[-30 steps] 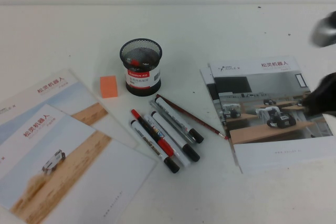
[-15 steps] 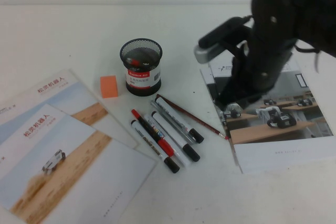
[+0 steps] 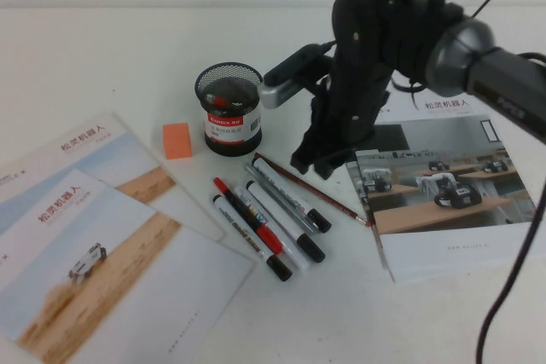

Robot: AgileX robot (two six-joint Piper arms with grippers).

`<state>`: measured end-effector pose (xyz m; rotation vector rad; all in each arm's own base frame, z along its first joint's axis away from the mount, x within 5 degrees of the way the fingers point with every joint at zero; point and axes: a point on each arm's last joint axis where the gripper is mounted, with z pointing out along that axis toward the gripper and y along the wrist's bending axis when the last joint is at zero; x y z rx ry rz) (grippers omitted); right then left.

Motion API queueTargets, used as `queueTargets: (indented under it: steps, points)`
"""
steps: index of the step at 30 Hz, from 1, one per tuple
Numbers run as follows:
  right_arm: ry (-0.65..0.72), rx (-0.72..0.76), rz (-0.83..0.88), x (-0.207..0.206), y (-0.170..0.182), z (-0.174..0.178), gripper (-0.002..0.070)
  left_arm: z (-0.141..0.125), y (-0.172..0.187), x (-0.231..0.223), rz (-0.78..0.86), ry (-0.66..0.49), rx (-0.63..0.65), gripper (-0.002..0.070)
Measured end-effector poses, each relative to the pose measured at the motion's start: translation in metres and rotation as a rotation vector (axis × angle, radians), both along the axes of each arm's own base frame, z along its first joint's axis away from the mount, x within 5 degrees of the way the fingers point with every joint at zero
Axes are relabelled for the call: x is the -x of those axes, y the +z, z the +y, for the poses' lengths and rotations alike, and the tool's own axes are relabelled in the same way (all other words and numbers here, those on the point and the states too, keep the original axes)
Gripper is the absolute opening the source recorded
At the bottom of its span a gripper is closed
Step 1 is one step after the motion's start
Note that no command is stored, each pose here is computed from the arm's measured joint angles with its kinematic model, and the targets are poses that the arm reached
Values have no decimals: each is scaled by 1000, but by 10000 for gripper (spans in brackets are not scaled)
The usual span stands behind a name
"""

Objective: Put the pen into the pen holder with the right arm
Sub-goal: Pick up the pen on the table

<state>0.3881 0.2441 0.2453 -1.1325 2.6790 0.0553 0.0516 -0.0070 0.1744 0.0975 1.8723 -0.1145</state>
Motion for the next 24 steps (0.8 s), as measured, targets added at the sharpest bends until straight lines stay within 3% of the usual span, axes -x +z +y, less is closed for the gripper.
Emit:
queueTargets:
  steps: [2, 4, 10, 24]
  points:
    - [14, -28, 22, -3, -7, 6, 260, 0, 0, 0, 0, 0, 0, -1]
    - [22, -51, 49, -6, -15, 11, 288, 0, 0, 0, 0, 0, 0, -1]
    - [25, -48, 98, -12, -40, 18, 280, 0, 0, 0, 0, 0, 0, -1]
    - [113, -10, 110, -2, -58, 41, 274, 0, 0, 0, 0, 0, 0, -1]
